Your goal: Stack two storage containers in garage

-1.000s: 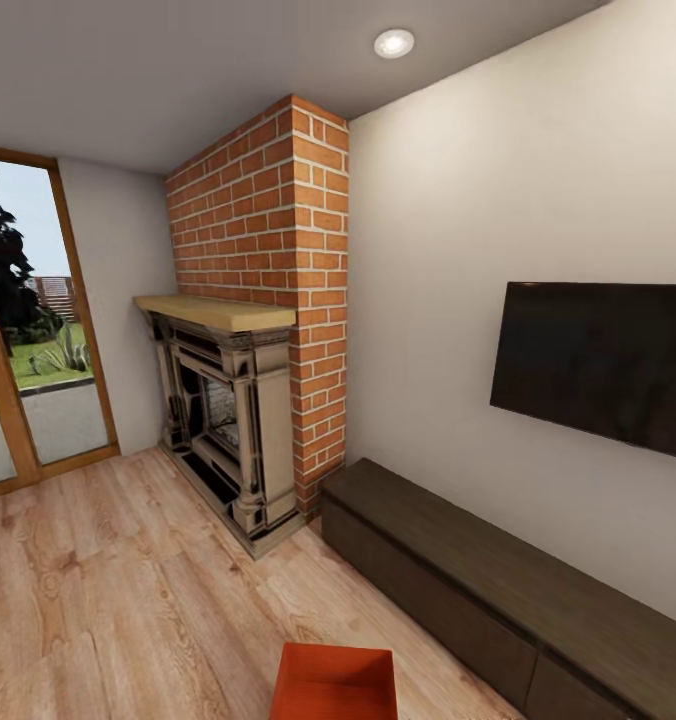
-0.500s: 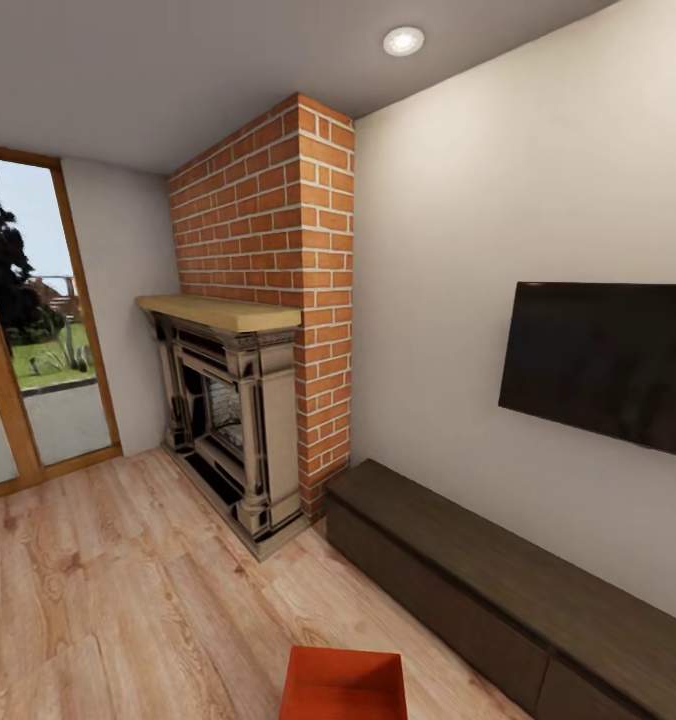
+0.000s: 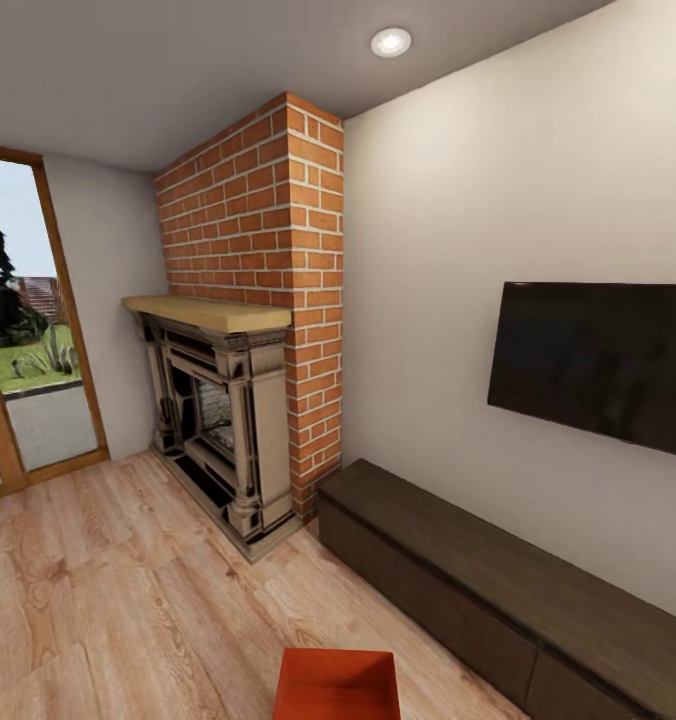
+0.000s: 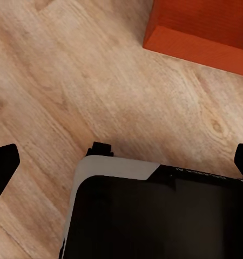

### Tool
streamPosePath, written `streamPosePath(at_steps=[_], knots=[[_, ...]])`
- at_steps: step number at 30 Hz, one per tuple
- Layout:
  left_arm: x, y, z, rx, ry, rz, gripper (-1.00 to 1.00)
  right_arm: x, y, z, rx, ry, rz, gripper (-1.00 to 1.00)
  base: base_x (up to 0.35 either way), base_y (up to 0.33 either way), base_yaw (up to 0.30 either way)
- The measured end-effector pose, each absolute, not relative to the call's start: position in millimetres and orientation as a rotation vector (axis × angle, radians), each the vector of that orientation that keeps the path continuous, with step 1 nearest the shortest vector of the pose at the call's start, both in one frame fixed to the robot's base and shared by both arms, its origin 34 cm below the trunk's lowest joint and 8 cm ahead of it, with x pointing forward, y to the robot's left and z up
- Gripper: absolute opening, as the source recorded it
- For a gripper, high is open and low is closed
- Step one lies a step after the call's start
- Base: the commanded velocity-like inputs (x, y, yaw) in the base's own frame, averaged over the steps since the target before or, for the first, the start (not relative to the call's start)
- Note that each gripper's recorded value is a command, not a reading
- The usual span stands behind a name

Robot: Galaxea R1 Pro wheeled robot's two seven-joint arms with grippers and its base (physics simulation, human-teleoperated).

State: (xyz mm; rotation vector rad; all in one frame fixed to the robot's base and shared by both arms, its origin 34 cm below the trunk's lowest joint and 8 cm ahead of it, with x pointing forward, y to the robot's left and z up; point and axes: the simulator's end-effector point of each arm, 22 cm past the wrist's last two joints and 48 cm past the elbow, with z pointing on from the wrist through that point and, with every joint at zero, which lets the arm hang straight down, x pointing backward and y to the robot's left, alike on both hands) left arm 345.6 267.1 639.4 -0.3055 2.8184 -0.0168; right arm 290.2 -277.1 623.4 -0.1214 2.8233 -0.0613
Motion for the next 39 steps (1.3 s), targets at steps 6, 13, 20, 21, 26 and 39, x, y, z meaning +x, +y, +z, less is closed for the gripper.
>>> streamPosePath(at_steps=[6,13,20,21,26,39], knots=[[345.6,267.1,639.4,-0.306,2.818,-0.017,1.0,290.2,-277.7,623.4,-0.124,2.824,-0.063,1.0,0.0,0.0,-0.001],[345.6,267.1,639.4,-0.306,2.818,-0.017,1.0,289.7,-277.8,623.3,-0.125,2.826,-0.063,1.0,0.0,0.0,0.0],[345.6,267.1,639.4,-0.306,2.818,-0.017,1.0,288.1,-273.6,622.6,-0.128,2.833,-0.055,1.0,0.0,0.0,0.0],[345.5,267.1,639.3,-0.306,2.819,-0.017,1.0,289.1,-273.4,622.9,-0.134,2.827,-0.055,1.0,0.0,0.0,0.0],[343.4,267.1,638.0,-0.306,2.825,-0.016,1.0,287.6,-272.9,622.1,-0.138,2.83,-0.053,1.0,0.0,0.0,0.0],[338.0,271.9,634.1,-0.279,2.844,0.005,1.0,280.5,-273.5,618.8,-0.129,2.85,-0.053,1.0,0.0,0.0,0.0]])
